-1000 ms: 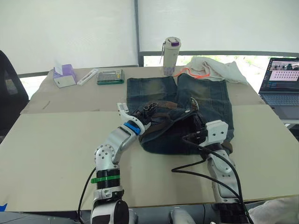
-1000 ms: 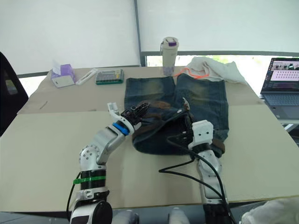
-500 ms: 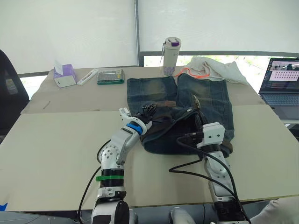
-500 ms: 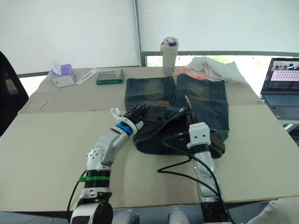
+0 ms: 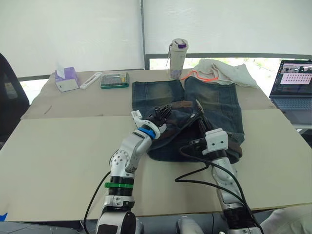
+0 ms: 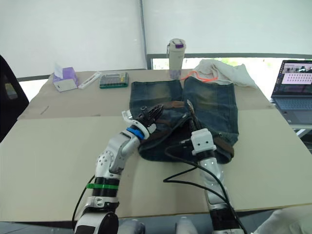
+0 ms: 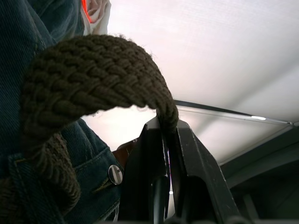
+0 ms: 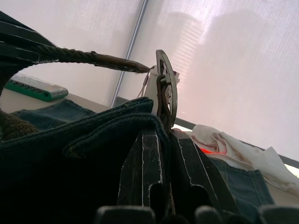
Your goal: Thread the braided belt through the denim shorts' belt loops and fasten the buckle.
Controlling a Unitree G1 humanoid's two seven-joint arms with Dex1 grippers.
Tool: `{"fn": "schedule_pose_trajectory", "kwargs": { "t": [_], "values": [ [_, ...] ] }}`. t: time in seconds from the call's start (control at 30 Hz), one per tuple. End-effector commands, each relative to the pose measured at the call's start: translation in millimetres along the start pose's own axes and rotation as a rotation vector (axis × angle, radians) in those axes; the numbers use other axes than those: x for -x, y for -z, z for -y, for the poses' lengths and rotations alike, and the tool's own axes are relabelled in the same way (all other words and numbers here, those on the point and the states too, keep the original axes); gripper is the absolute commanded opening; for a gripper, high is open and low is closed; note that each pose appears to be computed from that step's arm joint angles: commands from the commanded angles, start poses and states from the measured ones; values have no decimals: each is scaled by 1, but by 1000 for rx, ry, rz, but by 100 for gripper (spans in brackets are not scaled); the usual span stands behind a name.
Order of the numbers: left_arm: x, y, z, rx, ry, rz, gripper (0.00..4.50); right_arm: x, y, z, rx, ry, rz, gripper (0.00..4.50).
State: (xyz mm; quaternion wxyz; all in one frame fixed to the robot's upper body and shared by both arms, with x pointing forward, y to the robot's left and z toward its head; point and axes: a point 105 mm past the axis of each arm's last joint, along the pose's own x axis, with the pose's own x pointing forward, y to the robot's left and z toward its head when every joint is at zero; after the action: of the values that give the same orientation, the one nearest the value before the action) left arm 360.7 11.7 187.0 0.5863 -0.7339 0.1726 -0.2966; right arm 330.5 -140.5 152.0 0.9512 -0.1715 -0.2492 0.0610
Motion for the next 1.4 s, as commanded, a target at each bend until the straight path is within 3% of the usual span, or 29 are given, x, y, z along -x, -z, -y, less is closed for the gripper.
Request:
{"fn": "schedule_pose_trajectory", "kwargs": {
  "t": [0.03, 0.6, 0.83, 1.17, 1.37, 1.4],
  "values": [
    [-27, 65, 54, 109, 202, -167, 0, -8, -25, -1, 11, 9, 113, 2],
    [-27, 66, 44, 166, 167, -159, 0, -6, -33, -25, 78, -117, 166, 2],
    [-30, 76, 27, 114, 88, -208, 0, -5, -33, -35, 202, -223, 188, 2],
    [-30, 75, 7, 46, 14, -238, 0, 0, -20, -29, 435, -316, 187, 2],
    [-25, 63, -16, -24, -58, -225, 0, 13, -9, -28, 333, -398, 96, 2],
    [-24, 59, -19, -30, -64, -217, 0, 15, -9, -27, 298, -419, 83, 71]
  ]
}}
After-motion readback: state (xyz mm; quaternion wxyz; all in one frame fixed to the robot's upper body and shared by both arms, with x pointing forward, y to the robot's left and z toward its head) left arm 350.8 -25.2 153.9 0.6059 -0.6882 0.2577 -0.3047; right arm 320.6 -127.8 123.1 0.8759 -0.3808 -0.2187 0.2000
